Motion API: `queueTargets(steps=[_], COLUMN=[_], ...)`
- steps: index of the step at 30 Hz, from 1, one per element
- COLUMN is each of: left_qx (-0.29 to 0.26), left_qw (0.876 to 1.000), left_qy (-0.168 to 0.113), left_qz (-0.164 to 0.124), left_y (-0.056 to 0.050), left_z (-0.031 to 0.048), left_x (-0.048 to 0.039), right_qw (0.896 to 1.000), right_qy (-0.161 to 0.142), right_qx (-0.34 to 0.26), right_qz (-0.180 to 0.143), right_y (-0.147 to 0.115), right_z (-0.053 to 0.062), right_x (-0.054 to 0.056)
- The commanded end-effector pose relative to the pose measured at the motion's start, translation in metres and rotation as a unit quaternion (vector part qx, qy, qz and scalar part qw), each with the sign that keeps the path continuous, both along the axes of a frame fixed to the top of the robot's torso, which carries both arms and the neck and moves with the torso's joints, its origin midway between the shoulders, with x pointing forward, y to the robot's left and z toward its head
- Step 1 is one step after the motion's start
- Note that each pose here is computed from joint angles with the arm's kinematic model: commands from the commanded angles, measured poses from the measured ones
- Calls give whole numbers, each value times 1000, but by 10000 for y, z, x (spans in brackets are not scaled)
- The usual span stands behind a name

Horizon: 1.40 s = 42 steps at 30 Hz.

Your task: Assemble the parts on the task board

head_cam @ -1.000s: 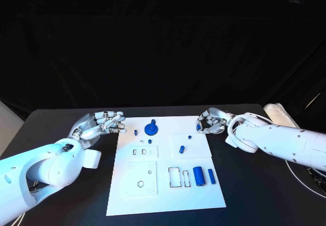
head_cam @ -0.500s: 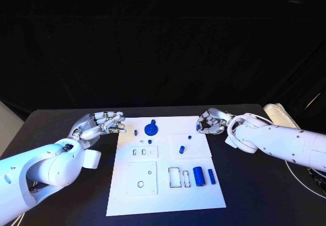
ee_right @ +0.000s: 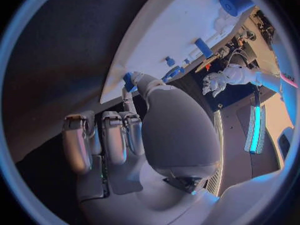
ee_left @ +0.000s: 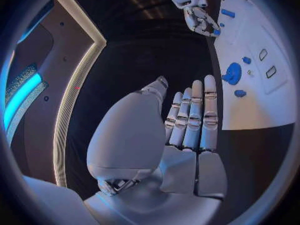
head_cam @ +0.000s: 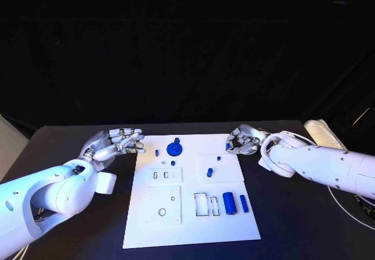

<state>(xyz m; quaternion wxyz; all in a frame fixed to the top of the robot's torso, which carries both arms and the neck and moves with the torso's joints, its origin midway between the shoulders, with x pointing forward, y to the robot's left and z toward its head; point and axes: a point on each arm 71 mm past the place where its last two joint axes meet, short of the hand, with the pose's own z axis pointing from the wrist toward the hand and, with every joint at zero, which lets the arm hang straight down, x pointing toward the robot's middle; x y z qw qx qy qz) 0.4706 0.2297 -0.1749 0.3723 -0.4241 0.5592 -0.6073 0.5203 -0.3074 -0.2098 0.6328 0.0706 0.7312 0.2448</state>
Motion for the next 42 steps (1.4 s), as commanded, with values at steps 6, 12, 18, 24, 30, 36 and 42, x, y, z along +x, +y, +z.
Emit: queueTargets(steps=[6, 12, 18, 24, 30, 36, 42], left_qx=[0, -1, -1, 0, 3, 5, 14], left_qw=[1000, 1000, 1000, 1000, 1000, 1000, 1000], left_qy=[-5, -4, -4, -2, 2, 5, 8], left_qz=[-3, -5, -7, -7, -8, -8, -8], left_y=[-2, -14, -34, -51, -79, -96, -105], left_z=[10, 10, 9, 5, 0, -3, -8], left_x=[0, -2, -1, 0, -4, -11, -18], right_qw=[999, 998, 998, 997, 996, 994, 992], right_qy=[-36, -57, -69, -64, -56, -48, -46], right_qx=[-4, -4, -2, -3, -7, -10, -15], right_qz=[-22, -24, -3, 48, 74, 93, 115], right_y=[60, 269, 641, 1141, 1475, 1716, 1907], right_z=[87, 290, 477, 480, 362, 209, 58], right_x=[-35, -117, -241, -390, -500, -585, -686])
